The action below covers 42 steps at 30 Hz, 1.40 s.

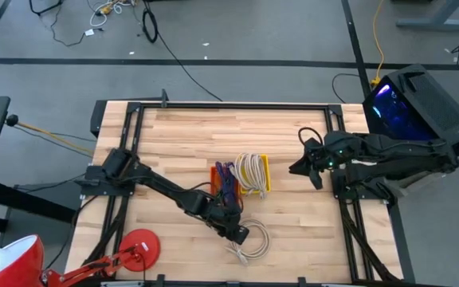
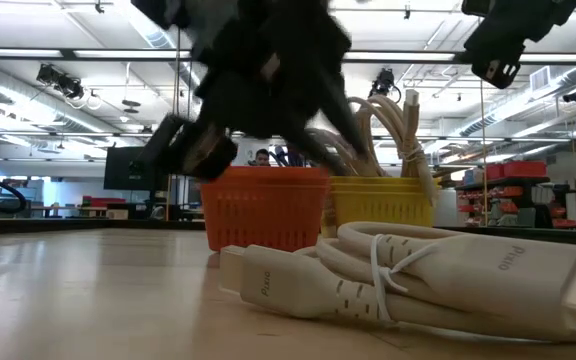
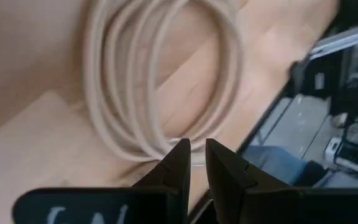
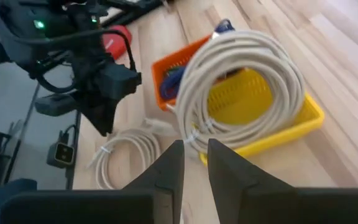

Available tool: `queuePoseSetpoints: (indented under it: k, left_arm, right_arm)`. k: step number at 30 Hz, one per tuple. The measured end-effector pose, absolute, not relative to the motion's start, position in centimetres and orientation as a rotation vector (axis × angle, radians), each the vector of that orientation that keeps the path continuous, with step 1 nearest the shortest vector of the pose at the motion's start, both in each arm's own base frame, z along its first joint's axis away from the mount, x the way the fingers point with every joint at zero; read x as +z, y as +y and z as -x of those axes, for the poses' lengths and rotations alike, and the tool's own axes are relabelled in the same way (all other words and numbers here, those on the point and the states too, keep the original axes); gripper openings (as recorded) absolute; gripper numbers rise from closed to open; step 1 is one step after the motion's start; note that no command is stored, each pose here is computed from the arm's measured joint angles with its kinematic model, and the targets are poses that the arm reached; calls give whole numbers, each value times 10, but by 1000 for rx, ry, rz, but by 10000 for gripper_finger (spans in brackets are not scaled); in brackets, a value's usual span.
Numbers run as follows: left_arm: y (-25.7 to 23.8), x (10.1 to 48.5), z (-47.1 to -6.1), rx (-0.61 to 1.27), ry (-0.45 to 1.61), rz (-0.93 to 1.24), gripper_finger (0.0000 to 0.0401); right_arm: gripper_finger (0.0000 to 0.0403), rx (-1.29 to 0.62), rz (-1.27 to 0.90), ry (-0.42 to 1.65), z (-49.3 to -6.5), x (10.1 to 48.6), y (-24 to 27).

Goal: Pick & Place USB Port
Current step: Put the brown HDMI cable into the yellow basket

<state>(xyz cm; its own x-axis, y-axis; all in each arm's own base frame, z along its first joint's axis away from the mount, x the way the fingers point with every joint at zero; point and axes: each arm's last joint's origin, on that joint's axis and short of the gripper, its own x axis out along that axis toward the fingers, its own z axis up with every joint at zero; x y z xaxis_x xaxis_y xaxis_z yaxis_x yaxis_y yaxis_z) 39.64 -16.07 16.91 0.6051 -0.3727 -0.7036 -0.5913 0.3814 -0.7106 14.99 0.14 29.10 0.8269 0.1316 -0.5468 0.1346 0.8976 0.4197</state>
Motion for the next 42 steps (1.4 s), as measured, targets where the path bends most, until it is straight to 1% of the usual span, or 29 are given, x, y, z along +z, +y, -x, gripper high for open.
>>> queuePoseSetpoints:
  k: [4, 7, 13, 15, 18, 20, 22, 24, 26, 27, 28, 30, 38, 42]
  left_arm:
    - [-156, 148, -400, 135, 1081, 1194, 59]
    - [-153, 137, -402, 118, 1125, 1183, 84]
    - [-143, 133, -407, 148, 1111, 1198, 156]
    - [-139, 133, -409, 165, 1089, 1198, 170]
    - [-132, 133, -411, 177, 1075, 1199, 175]
    - [-129, 132, -412, 171, 1080, 1201, 166]
    - [-127, 132, -412, 150, 1095, 1188, 142]
    - [-128, 131, -411, 134, 1115, 1173, 99]
    - [-130, 131, -410, 115, 1122, 1164, 40]
    - [-132, 131, -410, 102, 1125, 1156, 21]
    - [-133, 131, -410, 94, 1130, 1152, 14]
    - [-137, 130, -408, 84, 1143, 1149, 5]
    - [-146, 140, -412, 23, 1111, 1172, 2]
    - [-145, 143, -416, -10, 1081, 1190, 14]
  right_arm:
    - [73, -5, -482, 593, -149, 292, 1]
    - [73, -6, -483, 594, -149, 292, 1]
    - [73, -8, -483, 596, -149, 292, 1]
    - [73, -9, -491, 593, -149, 292, 1]
    - [73, -13, -501, 594, -149, 292, 1]
    - [73, -16, -510, 596, -149, 292, 1]
    - [73, -17, -513, 596, -149, 292, 1]
    - [73, -17, -512, 596, -149, 292, 1]
    - [73, -25, -511, 594, -149, 292, 1]
    - [73, -30, -509, 592, -149, 292, 1]
    - [73, -35, -506, 591, -149, 292, 1]
    - [73, -48, -500, 588, -149, 292, 0]
    - [73, -59, -474, 582, -149, 292, 0]
    - [73, -58, -475, 582, -149, 292, 0]
